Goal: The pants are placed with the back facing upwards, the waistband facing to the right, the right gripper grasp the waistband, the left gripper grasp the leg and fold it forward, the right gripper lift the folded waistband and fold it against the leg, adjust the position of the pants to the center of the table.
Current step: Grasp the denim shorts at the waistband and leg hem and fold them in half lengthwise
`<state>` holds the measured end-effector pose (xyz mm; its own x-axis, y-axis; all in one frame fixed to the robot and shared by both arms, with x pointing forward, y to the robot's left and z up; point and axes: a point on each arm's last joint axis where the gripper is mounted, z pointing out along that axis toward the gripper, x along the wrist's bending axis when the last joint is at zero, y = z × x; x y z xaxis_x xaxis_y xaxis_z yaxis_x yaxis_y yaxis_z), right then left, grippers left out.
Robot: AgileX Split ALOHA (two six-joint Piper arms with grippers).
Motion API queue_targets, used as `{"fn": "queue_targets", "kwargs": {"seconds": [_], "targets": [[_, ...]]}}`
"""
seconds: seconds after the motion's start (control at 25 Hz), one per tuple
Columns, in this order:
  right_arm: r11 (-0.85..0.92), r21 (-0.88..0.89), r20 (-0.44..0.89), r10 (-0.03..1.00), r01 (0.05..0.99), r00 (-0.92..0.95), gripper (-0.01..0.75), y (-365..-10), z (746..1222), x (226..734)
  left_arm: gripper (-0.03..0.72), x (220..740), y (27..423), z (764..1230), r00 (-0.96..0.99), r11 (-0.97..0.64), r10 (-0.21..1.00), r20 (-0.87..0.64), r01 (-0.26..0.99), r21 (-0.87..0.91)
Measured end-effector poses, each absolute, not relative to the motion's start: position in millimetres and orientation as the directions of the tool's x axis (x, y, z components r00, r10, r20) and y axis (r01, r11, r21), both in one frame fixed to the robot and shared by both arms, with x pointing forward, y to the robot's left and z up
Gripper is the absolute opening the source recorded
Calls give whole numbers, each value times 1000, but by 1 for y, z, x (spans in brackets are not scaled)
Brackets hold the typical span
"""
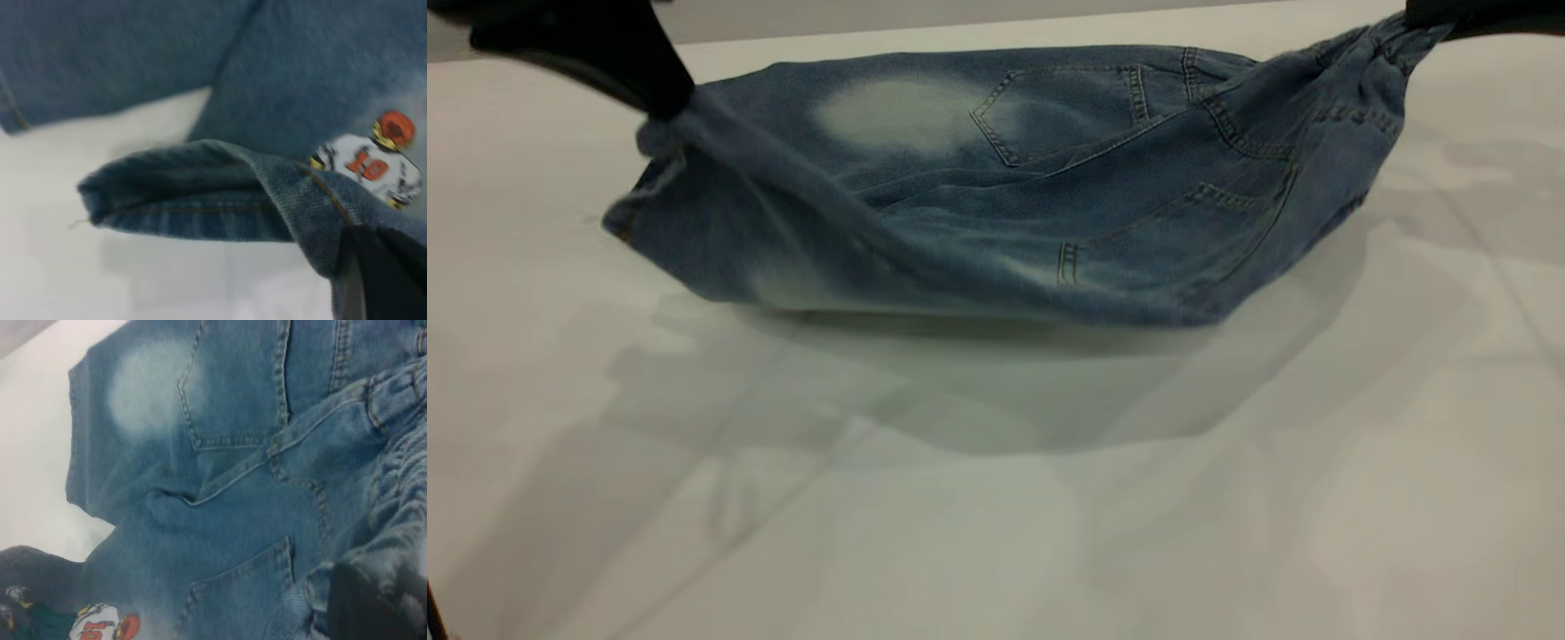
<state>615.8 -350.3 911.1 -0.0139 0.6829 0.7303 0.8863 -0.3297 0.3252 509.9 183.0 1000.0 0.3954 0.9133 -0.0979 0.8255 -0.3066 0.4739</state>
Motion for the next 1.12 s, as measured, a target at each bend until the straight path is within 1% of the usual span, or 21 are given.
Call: {"fn": "queue_targets", "kwargs": {"seconds": [0.24,0.44,0.6,0.84,1.04,1.12], "targets": [[-335,358,719,694,872,-28,26,-352,919,624,27,523,187,1012,360,-294,933,-13,781,551],[-297,409,681,729,863,-72,26,-340,925,636,27,536,190,1021,321,-288,946,55,746,600],[-250,440,654,748,863,-117,26,-328,931,644,27,551,188,1019,309,-305,946,99,739,601],[-229,482,616,775,846,-142,26,-320,939,655,27,579,181,1017,330,-363,929,169,719,593],[-216,482,612,776,849,-150,26,-316,932,664,27,600,176,1014,338,-403,915,222,713,574],[-214,476,614,775,853,-147,26,-314,925,668,27,609,181,1013,321,-395,918,231,715,576]]}}
